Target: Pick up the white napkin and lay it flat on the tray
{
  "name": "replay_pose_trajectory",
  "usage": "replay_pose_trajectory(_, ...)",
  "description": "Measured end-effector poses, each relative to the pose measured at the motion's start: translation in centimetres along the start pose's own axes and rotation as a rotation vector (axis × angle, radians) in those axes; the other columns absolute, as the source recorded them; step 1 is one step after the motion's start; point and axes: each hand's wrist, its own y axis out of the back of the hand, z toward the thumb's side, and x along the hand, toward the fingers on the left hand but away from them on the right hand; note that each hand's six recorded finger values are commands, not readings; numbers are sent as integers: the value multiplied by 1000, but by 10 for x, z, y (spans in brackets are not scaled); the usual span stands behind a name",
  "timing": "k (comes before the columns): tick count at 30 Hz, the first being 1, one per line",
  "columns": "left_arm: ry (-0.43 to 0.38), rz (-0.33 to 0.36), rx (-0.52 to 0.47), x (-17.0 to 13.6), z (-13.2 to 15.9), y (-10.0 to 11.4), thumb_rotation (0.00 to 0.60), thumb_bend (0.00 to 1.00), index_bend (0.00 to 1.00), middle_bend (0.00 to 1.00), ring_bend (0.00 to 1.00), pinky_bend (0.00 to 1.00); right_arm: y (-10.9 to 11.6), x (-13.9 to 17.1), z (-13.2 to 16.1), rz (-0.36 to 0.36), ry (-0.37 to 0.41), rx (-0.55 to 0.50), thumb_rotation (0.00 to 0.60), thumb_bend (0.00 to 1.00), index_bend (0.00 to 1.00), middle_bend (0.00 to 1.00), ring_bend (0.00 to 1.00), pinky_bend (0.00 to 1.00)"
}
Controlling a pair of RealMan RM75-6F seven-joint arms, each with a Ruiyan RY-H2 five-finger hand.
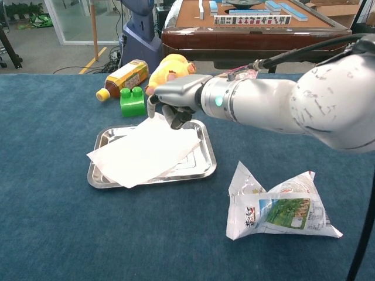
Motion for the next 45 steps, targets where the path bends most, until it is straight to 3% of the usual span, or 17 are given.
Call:
replay_pose_trajectory(27, 21, -8, 1, -3, -8, -1, 600, 335, 66, 22, 36, 14, -30, -34, -8, 96, -80, 0, 563, 1000, 206, 934, 888, 1000)
replay_pose_trajectory(45, 11, -18, 2, -2, -8, -4, 600, 335, 66, 22, 37, 14, -42, -22, -12, 113, -102, 4, 561, 1000, 206, 934, 888, 1000)
